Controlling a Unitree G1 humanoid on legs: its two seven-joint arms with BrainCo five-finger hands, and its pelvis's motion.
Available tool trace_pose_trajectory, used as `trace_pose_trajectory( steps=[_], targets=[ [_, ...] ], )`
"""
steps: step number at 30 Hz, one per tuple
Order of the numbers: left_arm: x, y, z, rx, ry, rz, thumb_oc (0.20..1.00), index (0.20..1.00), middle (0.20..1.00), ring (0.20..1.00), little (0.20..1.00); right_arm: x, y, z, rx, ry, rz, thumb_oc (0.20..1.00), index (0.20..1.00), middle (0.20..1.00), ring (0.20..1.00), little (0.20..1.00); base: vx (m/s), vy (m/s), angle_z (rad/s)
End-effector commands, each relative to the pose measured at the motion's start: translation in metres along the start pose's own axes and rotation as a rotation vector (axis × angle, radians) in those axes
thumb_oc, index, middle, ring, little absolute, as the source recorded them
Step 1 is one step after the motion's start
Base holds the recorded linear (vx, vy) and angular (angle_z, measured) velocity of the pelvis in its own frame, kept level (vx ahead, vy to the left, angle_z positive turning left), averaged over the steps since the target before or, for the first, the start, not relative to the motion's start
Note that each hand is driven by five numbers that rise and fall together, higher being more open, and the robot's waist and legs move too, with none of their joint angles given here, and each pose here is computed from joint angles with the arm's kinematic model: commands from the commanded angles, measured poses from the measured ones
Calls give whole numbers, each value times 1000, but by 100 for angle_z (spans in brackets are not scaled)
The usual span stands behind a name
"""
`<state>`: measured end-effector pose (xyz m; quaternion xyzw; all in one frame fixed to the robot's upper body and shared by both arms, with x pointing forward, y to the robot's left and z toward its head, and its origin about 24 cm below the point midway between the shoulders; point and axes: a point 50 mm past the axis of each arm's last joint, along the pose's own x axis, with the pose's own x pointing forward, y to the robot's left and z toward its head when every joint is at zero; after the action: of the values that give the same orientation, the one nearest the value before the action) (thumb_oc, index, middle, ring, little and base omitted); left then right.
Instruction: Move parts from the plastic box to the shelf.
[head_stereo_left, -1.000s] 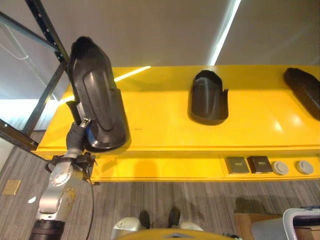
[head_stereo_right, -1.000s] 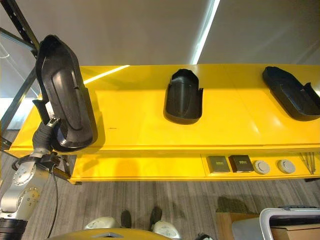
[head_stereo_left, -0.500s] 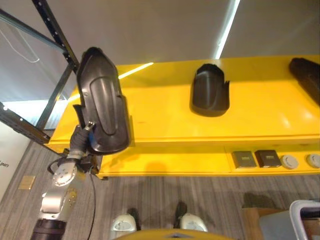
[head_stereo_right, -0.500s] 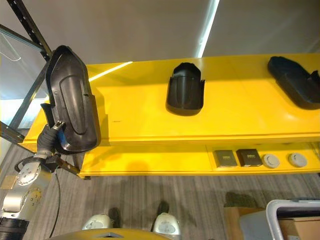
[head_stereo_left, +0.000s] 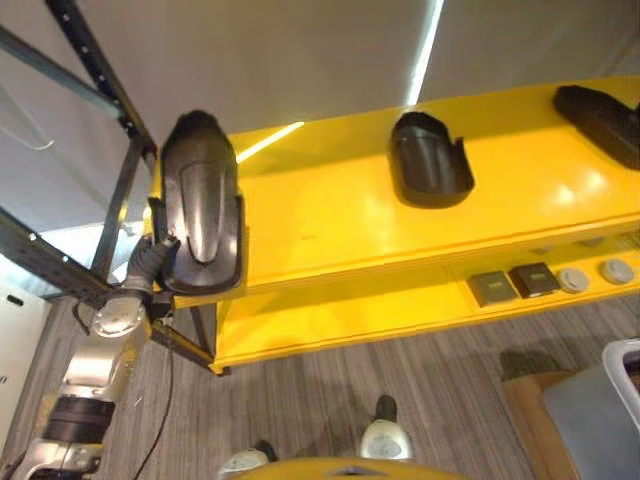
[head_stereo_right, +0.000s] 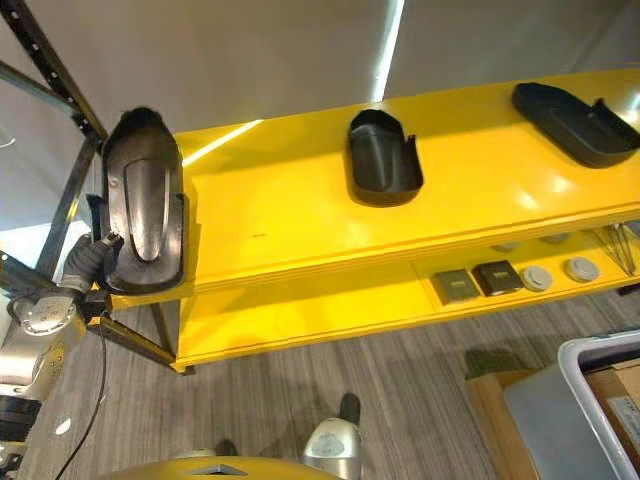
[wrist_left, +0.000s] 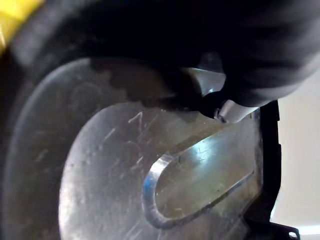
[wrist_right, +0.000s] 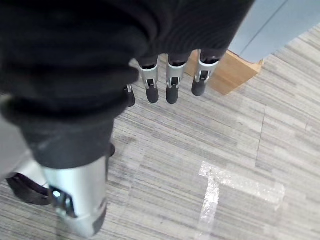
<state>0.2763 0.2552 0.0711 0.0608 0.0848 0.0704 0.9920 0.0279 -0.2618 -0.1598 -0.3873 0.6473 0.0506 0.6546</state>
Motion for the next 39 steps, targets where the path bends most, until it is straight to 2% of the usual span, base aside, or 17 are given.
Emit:
trace_pose_trajectory(
  steps=[1, 7, 12, 26, 33, 39],
  targets=[
    [19, -13, 43, -63, -139, 19, 200, 200, 200, 200, 200, 3, -19, -15, -116, 18, -51, 1000, 1000, 1000, 1000, 1000, 9, -13, -6],
    [49, -24, 27, -133, 24, 110, 200, 200, 200, 200, 200, 4, -28, -4, -153, -12, -74, 1000, 1000, 1000, 1000, 1000, -8, -31, -7],
    [57, -19, 15, -91, 93, 184, 200, 200, 200, 200, 200, 5, -28, -6, -138, -13, -71, 1000, 1000, 1000, 1000, 1000, 6, -47, -9],
    [72, 22, 10, 306, 208, 362, 200, 200, 200, 200, 200, 7, -33, -12, -99, -2, -86, 1000, 1000, 1000, 1000, 1000, 15, -12, -5],
    [78, 28, 23, 242, 204, 416, 200, 200, 200, 200, 200, 9, -46, -9, -76, -15, -116, 1000, 1000, 1000, 1000, 1000, -19, 13, -3],
    [83, 37, 40, 208, 227, 453, 200, 200, 200, 200, 200, 7, -42, 6, -75, -34, -97, 1000, 1000, 1000, 1000, 1000, 21, -49, -3]
  ],
)
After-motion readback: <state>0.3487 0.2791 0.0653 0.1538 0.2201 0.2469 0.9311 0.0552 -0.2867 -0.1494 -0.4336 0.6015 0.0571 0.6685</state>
